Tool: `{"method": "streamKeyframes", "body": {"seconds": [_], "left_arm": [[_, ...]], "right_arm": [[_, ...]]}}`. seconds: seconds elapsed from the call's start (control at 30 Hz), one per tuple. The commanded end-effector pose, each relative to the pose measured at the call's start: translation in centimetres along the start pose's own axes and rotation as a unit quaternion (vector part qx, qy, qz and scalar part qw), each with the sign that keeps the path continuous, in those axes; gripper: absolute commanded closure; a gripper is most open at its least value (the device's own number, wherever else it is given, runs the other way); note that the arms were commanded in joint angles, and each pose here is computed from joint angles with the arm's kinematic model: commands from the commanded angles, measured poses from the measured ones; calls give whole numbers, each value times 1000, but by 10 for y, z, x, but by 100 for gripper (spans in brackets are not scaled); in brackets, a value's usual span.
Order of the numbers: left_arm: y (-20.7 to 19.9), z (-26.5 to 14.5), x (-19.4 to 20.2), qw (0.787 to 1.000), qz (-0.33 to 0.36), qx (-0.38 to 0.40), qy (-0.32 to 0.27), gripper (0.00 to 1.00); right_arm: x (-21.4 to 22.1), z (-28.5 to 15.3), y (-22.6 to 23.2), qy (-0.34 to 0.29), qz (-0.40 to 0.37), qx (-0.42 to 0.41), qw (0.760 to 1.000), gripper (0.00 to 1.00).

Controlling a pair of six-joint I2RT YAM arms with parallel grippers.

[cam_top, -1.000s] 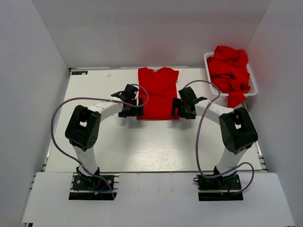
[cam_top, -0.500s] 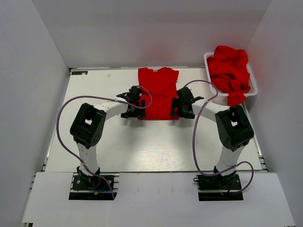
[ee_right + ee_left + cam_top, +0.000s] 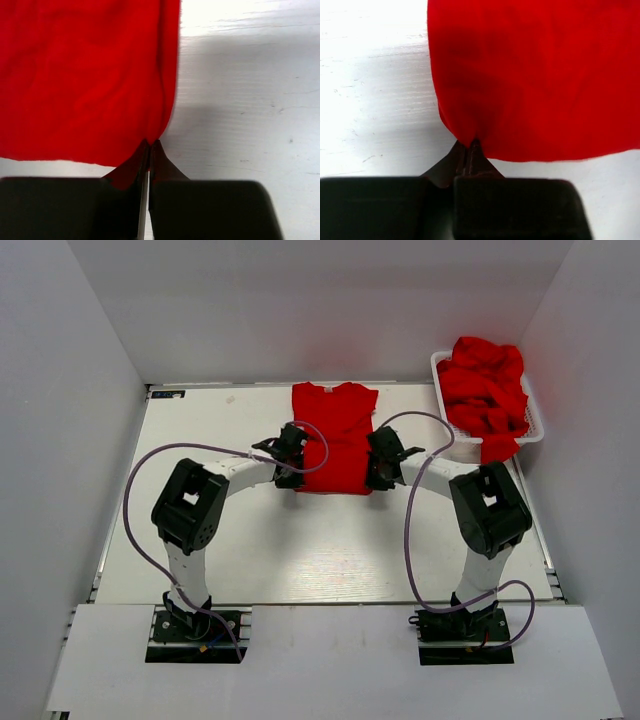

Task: Fold and stack the t-shirts
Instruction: Grab one side of the 2/3 rectangular tshirt with both arms, then fold the long partially folded tshirt into a neat square

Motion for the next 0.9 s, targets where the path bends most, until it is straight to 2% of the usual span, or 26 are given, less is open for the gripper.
{"method": "streamKeyframes", "body": {"seconds": [0.0,0.23,0.27,0.53,0.67,0.8,0.87], "left_arm": [[1,16,46,997,12,2,77,100],[6,-31,38,1000,5,18,20,100],[10,-34,51,999,6,16,28,100],[3,-96,95,996,7,86,9,100],[-7,-137,87,991,11,131,-15,100],[-15,-168,70,985,5,163,-54,100],[-14,-179,52,986,-8,151,-76,100]], "right_arm": [[28,-1,-2,52,-1,-12,999,100],[34,-39,-11,24,2,-31,999,100],[37,-54,-11,18,-1,-46,999,100],[95,-108,-39,83,-31,-85,992,100],[105,-131,-45,87,-33,-97,991,100],[91,-157,-35,53,-41,-130,989,100],[78,-164,-30,31,-44,-131,990,100]]}}
Point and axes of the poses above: each gripper's point midway between its finger pads, its own z axis out along the fingers, its own y axis along the line the jaws close on, x = y × z, the point moved 3 cm from there along -z, back along the fingers, and after that the axes turned 11 degrees about z, right-handed, at the moved point
